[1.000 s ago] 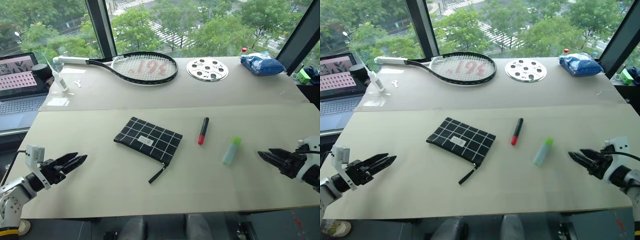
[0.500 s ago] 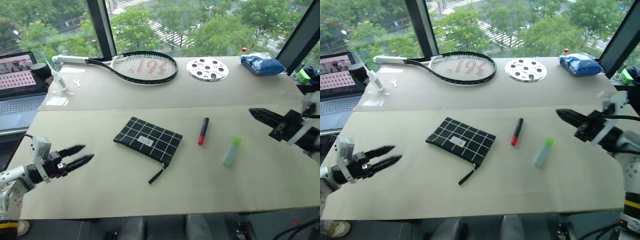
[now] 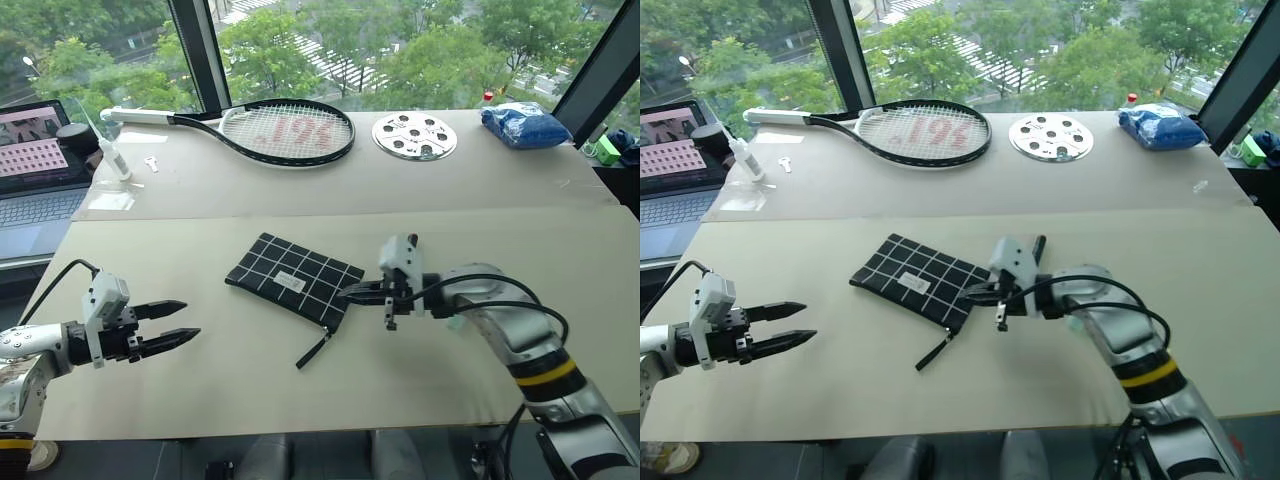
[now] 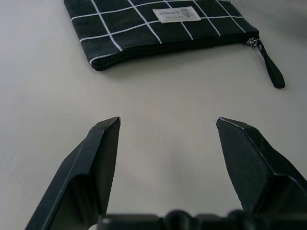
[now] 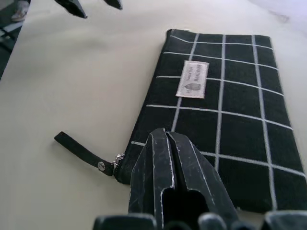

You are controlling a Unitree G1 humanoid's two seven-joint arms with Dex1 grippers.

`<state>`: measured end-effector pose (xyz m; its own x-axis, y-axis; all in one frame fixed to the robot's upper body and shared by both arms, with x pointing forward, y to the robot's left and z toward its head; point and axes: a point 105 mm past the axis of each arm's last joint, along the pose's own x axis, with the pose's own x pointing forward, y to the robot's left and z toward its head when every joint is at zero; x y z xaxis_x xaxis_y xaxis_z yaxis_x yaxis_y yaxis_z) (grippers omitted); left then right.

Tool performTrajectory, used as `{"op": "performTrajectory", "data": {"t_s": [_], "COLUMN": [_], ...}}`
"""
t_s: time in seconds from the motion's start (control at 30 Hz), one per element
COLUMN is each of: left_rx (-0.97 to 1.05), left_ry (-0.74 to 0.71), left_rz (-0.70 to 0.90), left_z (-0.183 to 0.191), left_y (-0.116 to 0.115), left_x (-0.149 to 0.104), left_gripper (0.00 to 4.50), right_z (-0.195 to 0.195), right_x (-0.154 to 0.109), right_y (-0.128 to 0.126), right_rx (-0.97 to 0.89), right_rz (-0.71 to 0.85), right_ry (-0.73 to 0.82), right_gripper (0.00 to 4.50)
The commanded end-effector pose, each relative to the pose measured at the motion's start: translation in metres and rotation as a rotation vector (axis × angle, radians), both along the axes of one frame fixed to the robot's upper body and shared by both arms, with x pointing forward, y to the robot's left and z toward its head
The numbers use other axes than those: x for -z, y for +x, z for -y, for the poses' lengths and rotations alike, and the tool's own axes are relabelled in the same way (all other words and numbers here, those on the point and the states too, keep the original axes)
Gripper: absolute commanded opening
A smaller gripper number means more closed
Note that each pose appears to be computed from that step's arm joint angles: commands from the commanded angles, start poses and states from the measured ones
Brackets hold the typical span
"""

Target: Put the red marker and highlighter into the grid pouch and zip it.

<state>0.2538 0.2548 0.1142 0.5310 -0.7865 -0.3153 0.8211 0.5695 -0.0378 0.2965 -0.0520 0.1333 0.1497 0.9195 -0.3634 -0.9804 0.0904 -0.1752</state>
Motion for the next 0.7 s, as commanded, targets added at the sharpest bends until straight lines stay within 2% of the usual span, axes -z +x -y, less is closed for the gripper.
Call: {"op": "performTrajectory", "data": {"t_s": [0.03,0.33,0.5,0.7], "left_rx": [0.034,0.050,0.034,0.019], "left_ry": [-0.014,-0.065,-0.074,-0.085], "left_rz": [0.035,0.035,0.034,0.032], "left_z": [0.011,0.025,0.025,0.023], "left_y": [0.006,0.007,0.004,0.003], "left_x": [-0.007,-0.002,0.000,0.000], "left_gripper": [3.43,3.43,3.43,3.43], "right_z": [-0.015,-0.041,-0.037,-0.035], "right_x": [-0.007,-0.001,0.024,0.034], "right_y": [-0.008,-0.016,-0.010,-0.010], "right_rx": [-0.137,-0.307,-0.302,-0.275], "right_rz": [0.071,0.115,0.199,0.248], "right_ry": [-0.037,-0.121,-0.276,-0.367], "right_gripper": [0.03,0.03,0.03,0.03]}}
